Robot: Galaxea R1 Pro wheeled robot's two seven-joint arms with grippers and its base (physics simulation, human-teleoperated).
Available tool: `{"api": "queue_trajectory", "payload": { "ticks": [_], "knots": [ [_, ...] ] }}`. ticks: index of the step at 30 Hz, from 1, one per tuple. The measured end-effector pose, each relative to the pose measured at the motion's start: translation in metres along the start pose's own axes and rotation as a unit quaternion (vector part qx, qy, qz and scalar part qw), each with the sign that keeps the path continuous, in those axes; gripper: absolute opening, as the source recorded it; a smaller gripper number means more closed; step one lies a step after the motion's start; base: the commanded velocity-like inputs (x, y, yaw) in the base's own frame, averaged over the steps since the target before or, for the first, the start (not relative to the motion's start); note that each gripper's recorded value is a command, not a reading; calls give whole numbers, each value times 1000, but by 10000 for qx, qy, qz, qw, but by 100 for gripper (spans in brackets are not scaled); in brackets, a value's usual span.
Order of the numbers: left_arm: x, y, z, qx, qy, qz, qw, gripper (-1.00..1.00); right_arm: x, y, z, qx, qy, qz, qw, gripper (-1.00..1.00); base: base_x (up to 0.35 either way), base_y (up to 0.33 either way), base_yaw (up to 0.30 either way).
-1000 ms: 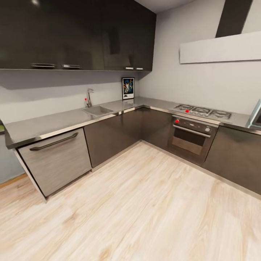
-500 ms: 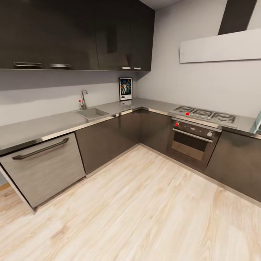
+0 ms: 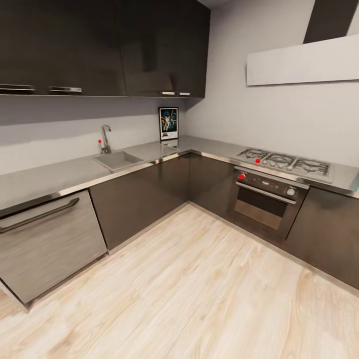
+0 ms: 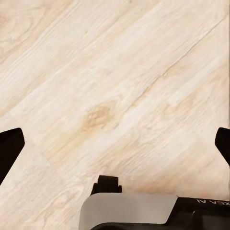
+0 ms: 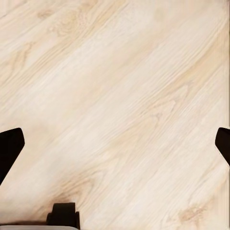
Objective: Pick up the poster from the kitchen countertop and hang it on one of the wall nails in the kitchen.
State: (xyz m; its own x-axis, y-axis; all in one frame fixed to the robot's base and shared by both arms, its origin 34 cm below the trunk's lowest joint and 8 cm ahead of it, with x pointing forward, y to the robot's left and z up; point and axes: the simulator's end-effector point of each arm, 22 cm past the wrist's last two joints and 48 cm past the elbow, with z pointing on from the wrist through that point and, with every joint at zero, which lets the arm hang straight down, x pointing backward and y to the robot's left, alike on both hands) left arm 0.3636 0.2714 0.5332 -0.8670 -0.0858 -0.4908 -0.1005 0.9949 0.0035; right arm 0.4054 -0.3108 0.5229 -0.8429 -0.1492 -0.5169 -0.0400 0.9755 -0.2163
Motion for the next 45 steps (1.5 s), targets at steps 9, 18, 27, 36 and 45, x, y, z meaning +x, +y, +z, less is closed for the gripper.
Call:
{"api": "queue_trajectory", "payload": {
  "ticks": [9,18,27,36,45],
  "knots": [
    [0,0,0,0,0,0,10000,100,0,0,0,1,1,1,10000,100,324,-155,0],
    [0,0,0,0,0,0,10000,100,0,0,0,1,1,1,10000,100,324,-155,0],
    [0,0,0,0,0,0,10000,100,0,0,0,1,-1,0,10000,100,324,-149,0],
    [0,0,0,0,-1,-1,10000,100,0,0,0,1,0,-1,10000,100,333,-40,0],
    [0,0,0,-1,-1,-2,10000,100,0,0,0,5,1,-1,10000,100,338,-2,133]
  ]
}}
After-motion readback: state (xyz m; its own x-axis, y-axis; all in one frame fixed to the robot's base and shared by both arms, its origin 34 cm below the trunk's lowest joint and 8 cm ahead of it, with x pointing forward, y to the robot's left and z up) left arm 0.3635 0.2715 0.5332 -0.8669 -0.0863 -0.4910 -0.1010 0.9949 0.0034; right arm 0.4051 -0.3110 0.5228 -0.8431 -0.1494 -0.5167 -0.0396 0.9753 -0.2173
